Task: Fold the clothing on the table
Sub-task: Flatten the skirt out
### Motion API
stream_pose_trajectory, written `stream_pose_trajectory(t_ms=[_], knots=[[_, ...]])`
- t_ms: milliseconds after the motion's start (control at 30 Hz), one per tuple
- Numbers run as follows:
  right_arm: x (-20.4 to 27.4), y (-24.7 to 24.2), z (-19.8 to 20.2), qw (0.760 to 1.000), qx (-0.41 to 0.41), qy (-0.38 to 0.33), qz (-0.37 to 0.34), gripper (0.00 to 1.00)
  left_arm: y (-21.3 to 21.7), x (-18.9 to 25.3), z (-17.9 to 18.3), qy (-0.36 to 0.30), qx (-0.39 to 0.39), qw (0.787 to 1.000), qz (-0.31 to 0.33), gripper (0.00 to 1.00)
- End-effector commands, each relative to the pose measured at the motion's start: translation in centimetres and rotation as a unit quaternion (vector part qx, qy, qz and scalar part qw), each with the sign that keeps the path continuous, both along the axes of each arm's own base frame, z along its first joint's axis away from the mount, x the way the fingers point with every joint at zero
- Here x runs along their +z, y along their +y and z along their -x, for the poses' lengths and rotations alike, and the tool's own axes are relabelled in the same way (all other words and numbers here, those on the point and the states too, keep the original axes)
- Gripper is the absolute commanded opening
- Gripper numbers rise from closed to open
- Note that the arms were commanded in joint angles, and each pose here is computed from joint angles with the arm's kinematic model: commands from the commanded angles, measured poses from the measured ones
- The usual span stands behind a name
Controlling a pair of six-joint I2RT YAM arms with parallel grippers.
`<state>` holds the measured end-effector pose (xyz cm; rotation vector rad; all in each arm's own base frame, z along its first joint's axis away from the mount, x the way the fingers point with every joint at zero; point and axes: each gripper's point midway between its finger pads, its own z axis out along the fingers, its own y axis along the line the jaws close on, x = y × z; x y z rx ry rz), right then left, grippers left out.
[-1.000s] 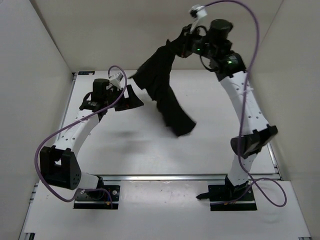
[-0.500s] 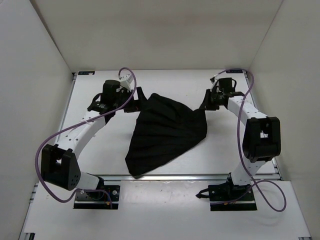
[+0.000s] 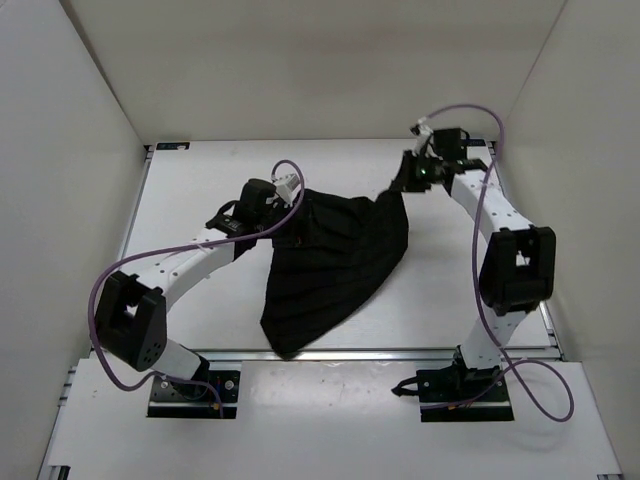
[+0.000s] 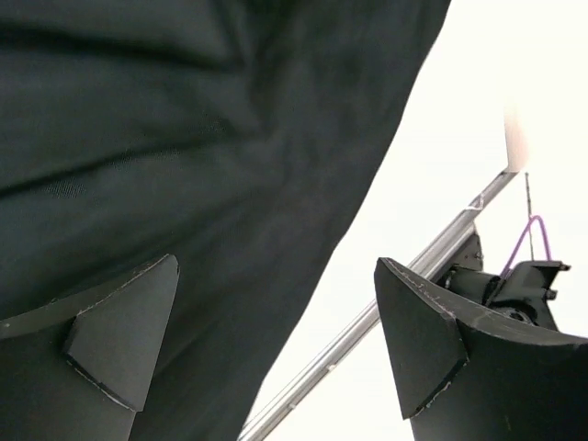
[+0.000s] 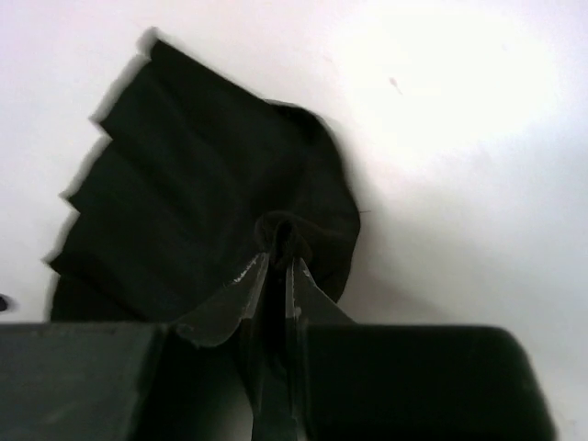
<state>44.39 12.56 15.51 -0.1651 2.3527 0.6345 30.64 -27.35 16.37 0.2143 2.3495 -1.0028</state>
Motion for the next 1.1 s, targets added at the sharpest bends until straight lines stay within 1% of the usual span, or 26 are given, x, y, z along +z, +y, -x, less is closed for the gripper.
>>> stream_pose_trajectory(t_ms=[0,33,67,133,167,200,233,267,300,333,400,500,533,567,600,633,667,733,767,800,833,900,933,1000,1033,1067], knots=[[8.7,7.1,-2.8,0.987,0.112,-0.118,-0.016,0.00,1.6,1.2,-1.0,-0.017,0.035,0.999,0.012,0.99],[12.3,8.9,-3.7,0.978,0.129,-0.161,-0.016,0.00,2.7,2.3,-1.7,-0.032,0.053,0.998,0.014,0.98],[12.4,9.6,-4.2,0.978,0.136,-0.158,-0.013,0.00,4.2,2.2,-2.6,-0.036,0.074,0.997,0.007,0.99],[22.2,11.3,-4.7,0.954,0.146,-0.258,-0.045,0.00,6.9,4.2,-3.7,-0.064,0.109,0.992,0.018,0.98],[25.1,11.4,-4.3,0.942,0.150,-0.294,-0.065,0.00,8.8,4.0,-4.6,-0.063,0.139,0.988,0.021,0.99],[28.0,11.7,-3.4,0.926,0.169,-0.322,-0.105,0.00,9.9,5.1,-4.9,-0.083,0.156,0.984,0.024,0.99],[29.7,11.7,-2.1,0.918,0.183,-0.326,-0.130,0.00,11.2,5.8,-5.3,-0.100,0.169,0.980,0.017,0.99],[32.3,11.6,-1.2,0.906,0.188,-0.355,-0.136,0.00,12.3,6.4,-5.8,-0.110,0.190,0.975,0.010,0.99],[32.3,11.4,-1.0,0.908,0.186,-0.352,-0.127,0.01,13.0,6.8,-6.0,-0.119,0.199,0.973,-0.003,0.99],[33.1,11.8,-0.2,0.902,0.198,-0.366,-0.119,0.00,13.4,7.1,-6.3,-0.127,0.202,0.971,-0.012,0.99],[32.6,12.3,1.0,0.901,0.212,-0.365,-0.103,0.00,13.6,7.9,-7.0,-0.135,0.203,0.970,-0.014,0.98],[27.5,13.7,1.4,0.920,0.217,-0.318,-0.071,0.00,13.1,8.4,-7.7,-0.140,0.199,0.970,-0.005,0.99],[24.7,14.3,2.0,0.929,0.217,-0.293,-0.057,0.00,12.8,8.7,-7.8,-0.143,0.195,0.970,-0.001,0.99],[20.5,14.8,2.8,0.938,0.228,-0.260,-0.032,0.00,12.8,8.8,-7.8,-0.141,0.194,0.971,0.002,0.99],[17.3,15.1,3.8,0.943,0.238,-0.230,-0.028,0.00,12.8,9.1,-7.7,-0.142,0.194,0.971,0.007,0.98],[16.3,16.3,5.2,0.940,0.256,-0.223,-0.030,0.00,12.9,9.2,-7.6,-0.144,0.195,0.970,0.004,0.99],[13.1,17.7,7.1,0.942,0.278,-0.184,-0.034,0.00,13.4,9.4,-7.6,-0.147,0.201,0.969,0.001,0.99],[10.6,19.5,9.5,0.937,0.316,-0.145,-0.039,0.00,14.0,9.1,-7.0,-0.143,0.208,0.967,-0.007,0.99],[10.6,21.0,10.4,0.931,0.336,-0.137,-0.045,0.00,14.5,9.4,-6.8,-0.145,0.218,0.965,-0.004,0.99],[9.5,21.7,11.0,0.931,0.346,-0.111,-0.045,0.00,15.2,8.8,-6.6,-0.137,0.228,0.964,-0.012,0.99],[9.8,23.2,11.9,0.921,0.372,-0.107,-0.051,0.00,15.5,8.7,-6.3,-0.137,0.235,0.962,-0.011,0.98],[14.7,26.1,13.5,0.889,0.423,-0.150,-0.084,0.01,16.2,8.6,-5.8,-0.137,0.249,0.959,-0.015,0.99],[15.4,26.8,14.0,0.883,0.434,-0.153,-0.086,0.00,16.6,8.4,-5.8,-0.134,0.259,0.956,-0.021,0.99],[22.0,27.3,14.4,0.864,0.434,-0.238,-0.090,0.00,17.2,9.0,-5.5,-0.138,0.270,0.953,-0.020,0.98],[25.0,26.6,14.5,0.860,0.421,-0.273,-0.096,0.00,17.6,9.2,-5.6,-0.139,0.278,0.950,-0.025,0.98],[26.9,25.2,13.2,0.863,0.395,-0.297,-0.103,0.00,17.8,10.0,-5.7,-0.147,0.283,0.947,-0.025,0.99]])
